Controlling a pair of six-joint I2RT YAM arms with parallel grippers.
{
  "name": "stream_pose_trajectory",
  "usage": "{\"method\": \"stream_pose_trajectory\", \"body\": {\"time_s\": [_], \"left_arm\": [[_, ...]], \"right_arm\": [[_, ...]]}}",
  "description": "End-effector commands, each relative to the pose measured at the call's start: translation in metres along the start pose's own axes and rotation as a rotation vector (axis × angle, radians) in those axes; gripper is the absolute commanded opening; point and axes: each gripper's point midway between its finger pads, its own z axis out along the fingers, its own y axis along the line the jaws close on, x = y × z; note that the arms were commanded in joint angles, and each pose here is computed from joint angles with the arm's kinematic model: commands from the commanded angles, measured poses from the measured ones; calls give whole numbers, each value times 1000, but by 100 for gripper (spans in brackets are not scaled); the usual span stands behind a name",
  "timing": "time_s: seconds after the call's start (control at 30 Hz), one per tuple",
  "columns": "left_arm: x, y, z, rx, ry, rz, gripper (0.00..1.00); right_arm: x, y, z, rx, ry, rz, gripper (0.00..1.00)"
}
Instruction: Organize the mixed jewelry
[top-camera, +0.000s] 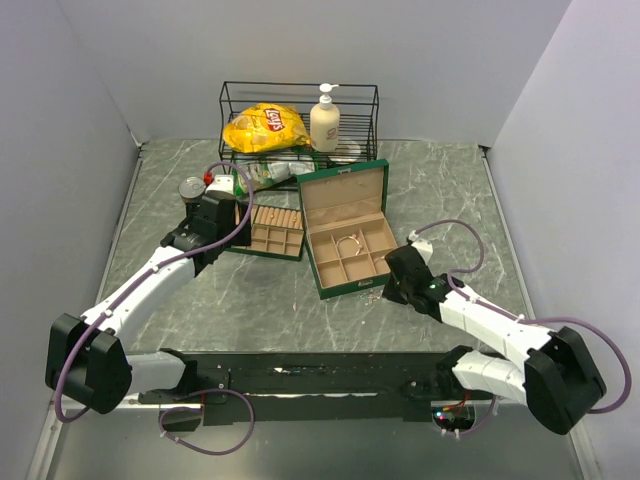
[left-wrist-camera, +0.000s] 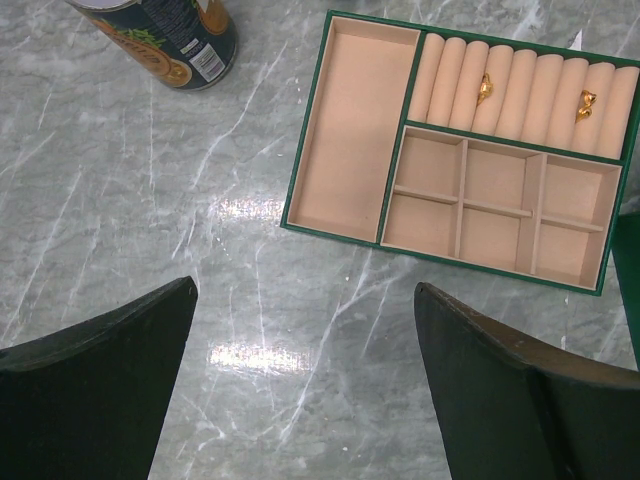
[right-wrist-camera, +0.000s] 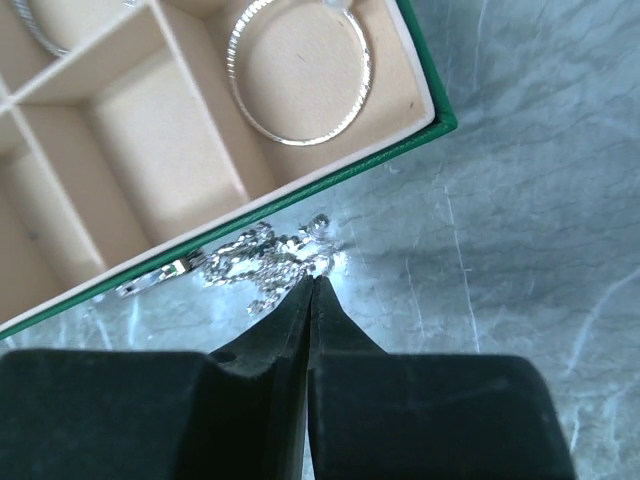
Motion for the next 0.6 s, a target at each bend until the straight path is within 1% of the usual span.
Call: {"method": "stream_pose_trajectory", "body": {"time_s": [0.0, 0.03, 0.07, 0.3, 0.57], "left_arm": [[-9, -5, -1, 18, -24, -11, 96], [-10, -5, -2, 21, -26, -12, 96], [-9, -6, -2, 23, -24, -12, 96], [-8, -6, -1, 22, -19, -8, 96], [-9, -6, -1, 25, -21, -7, 96]], "right_arm": [[-5, -7, -8, 10, -36, -18, 4], [-5, -7, -8, 8, -35, -19, 4], [-5, -6, -8, 10, -35, -14, 0], [-5, -8, -13, 0, -37, -26, 0], [-45, 6, -42, -56, -158, -104, 0]]}}
